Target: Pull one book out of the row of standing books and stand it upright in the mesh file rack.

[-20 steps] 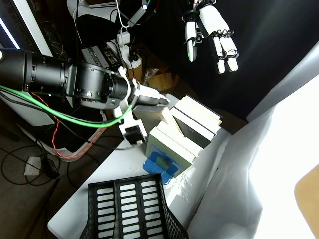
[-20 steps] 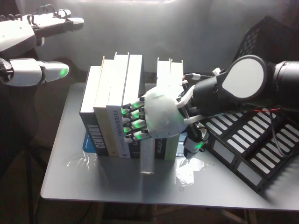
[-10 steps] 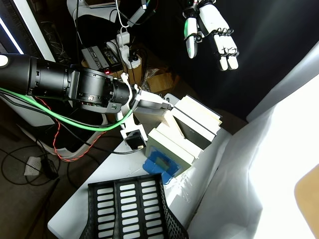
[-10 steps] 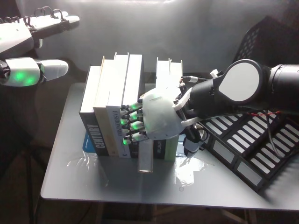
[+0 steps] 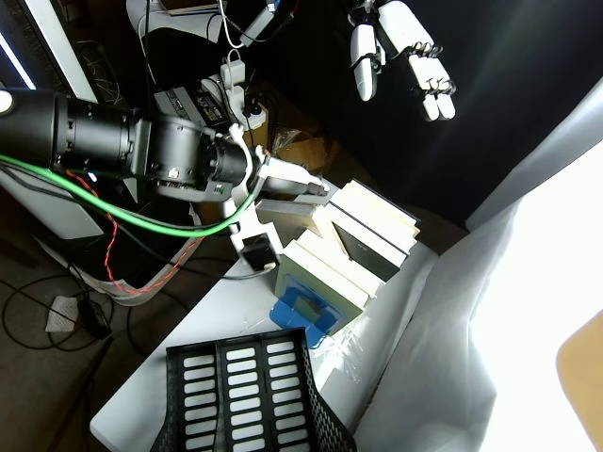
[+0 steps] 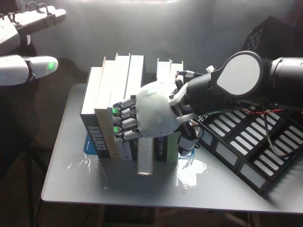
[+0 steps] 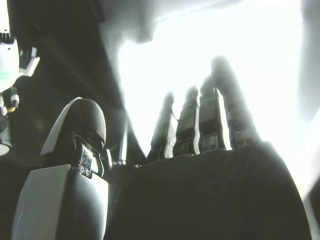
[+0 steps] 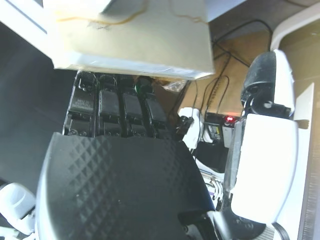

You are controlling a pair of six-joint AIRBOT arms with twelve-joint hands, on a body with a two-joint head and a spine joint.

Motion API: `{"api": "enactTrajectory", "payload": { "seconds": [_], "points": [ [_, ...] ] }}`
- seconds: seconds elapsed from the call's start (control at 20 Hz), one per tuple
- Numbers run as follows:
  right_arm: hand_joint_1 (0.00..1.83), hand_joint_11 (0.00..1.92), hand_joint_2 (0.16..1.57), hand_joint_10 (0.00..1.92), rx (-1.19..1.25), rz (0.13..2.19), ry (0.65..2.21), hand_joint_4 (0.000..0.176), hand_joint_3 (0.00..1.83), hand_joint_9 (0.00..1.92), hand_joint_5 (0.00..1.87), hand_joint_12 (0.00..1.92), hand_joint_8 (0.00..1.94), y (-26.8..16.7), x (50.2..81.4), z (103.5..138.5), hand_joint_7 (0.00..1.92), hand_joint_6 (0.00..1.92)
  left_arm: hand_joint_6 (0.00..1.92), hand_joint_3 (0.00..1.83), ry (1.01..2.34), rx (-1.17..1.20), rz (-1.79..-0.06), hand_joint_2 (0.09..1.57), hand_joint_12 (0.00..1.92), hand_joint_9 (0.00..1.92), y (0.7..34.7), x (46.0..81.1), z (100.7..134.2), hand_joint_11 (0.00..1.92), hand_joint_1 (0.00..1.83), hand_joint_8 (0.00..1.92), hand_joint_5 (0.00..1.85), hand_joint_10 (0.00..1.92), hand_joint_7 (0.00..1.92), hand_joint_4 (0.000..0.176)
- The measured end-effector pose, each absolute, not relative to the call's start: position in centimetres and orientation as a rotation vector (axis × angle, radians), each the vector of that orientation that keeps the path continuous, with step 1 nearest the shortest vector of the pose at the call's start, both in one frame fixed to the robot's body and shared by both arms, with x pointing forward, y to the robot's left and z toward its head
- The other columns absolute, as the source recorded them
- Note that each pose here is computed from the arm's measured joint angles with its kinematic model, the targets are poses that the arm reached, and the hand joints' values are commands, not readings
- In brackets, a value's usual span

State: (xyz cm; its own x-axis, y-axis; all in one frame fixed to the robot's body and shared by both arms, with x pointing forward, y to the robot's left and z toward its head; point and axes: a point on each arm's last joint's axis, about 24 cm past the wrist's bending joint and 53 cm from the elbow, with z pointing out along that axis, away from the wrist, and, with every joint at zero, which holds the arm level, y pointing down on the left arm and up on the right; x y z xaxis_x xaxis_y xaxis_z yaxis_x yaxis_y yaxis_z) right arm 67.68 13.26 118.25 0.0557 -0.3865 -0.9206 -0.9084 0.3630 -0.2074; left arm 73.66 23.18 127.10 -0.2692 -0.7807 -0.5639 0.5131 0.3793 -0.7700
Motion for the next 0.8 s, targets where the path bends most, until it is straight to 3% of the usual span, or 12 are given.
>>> {"api": "enactTrajectory", "payload": {
  "seconds": [0.15,0.25,0.3,0.35,0.4,0.5,0.55,0.6,0.65,0.7,0.75,0.8],
  "points": [
    [0.81,0.00,0.88,0.00,-1.224,0.598,1.523,0.000,0.00,0.00,0.00,0.00,0.00,13.9,67.5,118.2,0.00,0.00,0.01,0.03,1.338,-0.276,-1.274,1.45,1.92,0.00,23.3,73.5,127.2,0.00,0.36,0.00,0.10,0.00,0.00,0.024],
    [0.85,0.00,0.93,0.00,-1.213,0.589,1.526,0.002,0.02,0.00,0.00,0.00,0.00,14.5,68.0,117.9,0.00,0.00,0.01,0.03,1.330,-0.271,-1.274,1.50,1.92,0.00,23.4,73.2,127.3,0.00,0.31,0.00,0.12,0.00,0.00,0.010],
    [0.91,0.00,0.93,0.00,-1.203,0.570,1.529,0.014,0.02,0.00,0.10,0.00,0.00,14.9,68.4,117.1,0.00,0.04,0.00,0.03,1.322,-0.275,-1.274,1.50,1.92,0.00,23.8,73.1,127.5,0.00,0.32,0.00,0.10,0.00,0.00,0.019],
    [1.26,0.04,0.97,0.16,-1.213,0.558,1.534,0.000,0.04,0.36,0.51,1.32,0.00,15.3,68.5,116.2,0.42,0.01,0.00,0.02,1.309,-0.279,-1.272,1.51,1.92,0.00,24.3,72.9,127.8,0.00,0.28,0.00,0.06,0.00,0.00,0.035],
    [1.32,0.04,0.99,0.20,-1.231,0.559,1.540,0.000,0.05,0.43,0.59,1.64,0.00,15.9,68.1,115.2,0.47,0.00,0.00,0.02,1.288,-0.288,-1.268,1.52,1.92,0.00,25.1,72.5,128.2,0.00,0.27,0.00,0.06,0.00,0.00,0.039],
    [1.32,0.04,0.99,0.20,-1.249,0.540,1.543,0.000,0.05,0.43,0.59,1.64,0.00,16.3,68.2,114.1,0.47,0.00,0.00,0.02,1.261,-0.292,-1.251,1.52,1.92,0.00,26.3,71.9,128.7,0.00,0.27,0.00,0.06,0.00,0.00,0.039],
    [1.18,0.86,1.03,1.27,-1.242,0.534,1.545,0.000,0.08,1.11,0.95,1.86,1.05,16.2,68.5,114.1,1.20,0.75,0.01,0.01,1.245,-0.296,-1.251,1.51,1.92,0.00,26.8,71.7,129.0,0.00,0.42,0.00,0.08,0.00,0.00,0.034],
    [1.18,0.86,1.03,1.27,-1.236,0.528,1.545,0.000,0.08,1.11,0.95,1.86,1.05,16.1,68.7,114.2,1.20,0.75,0.01,0.01,1.218,-0.303,-1.243,1.51,1.92,0.00,27.5,71.4,129.5,0.00,0.42,0.00,0.08,0.00,0.00,0.034],
    [1.14,1.09,0.84,1.66,-1.225,0.519,1.547,0.000,0.63,1.22,0.94,1.92,1.55,15.8,69.1,114.3,1.26,1.22,0.02,0.00,1.199,-0.314,-1.242,1.50,1.92,0.00,28.1,71.3,129.9,0.00,0.38,0.00,0.10,0.00,0.00,0.017],
    [1.14,0.97,0.72,1.50,-1.223,0.519,1.546,0.000,0.92,1.19,0.92,1.87,1.41,15.8,69.2,114.3,1.23,1.37,0.02,0.00,1.179,-0.321,-1.247,1.50,1.92,0.00,28.4,71.2,130.2,0.00,0.44,0.00,0.13,0.00,0.00,0.009],
    [1.23,0.89,0.67,1.49,-1.230,0.521,1.543,0.000,1.01,1.13,0.88,1.91,1.43,16.0,69.0,114.3,1.11,1.36,0.02,0.00,1.179,-0.320,-1.247,1.49,1.92,0.00,28.4,71.2,130.1,0.00,0.45,0.00,0.13,0.00,0.00,0.015],
    [1.25,0.81,0.71,1.33,-1.238,0.529,1.540,0.000,0.90,1.10,0.86,1.82,1.25,16.4,68.7,114.2,1.10,1.35,0.02,0.00,1.180,-0.311,-1.247,1.47,1.92,0.00,28.3,71.0,130.1,0.00,0.45,0.00,0.13,0.00,0.00,0.014]
  ]
}}
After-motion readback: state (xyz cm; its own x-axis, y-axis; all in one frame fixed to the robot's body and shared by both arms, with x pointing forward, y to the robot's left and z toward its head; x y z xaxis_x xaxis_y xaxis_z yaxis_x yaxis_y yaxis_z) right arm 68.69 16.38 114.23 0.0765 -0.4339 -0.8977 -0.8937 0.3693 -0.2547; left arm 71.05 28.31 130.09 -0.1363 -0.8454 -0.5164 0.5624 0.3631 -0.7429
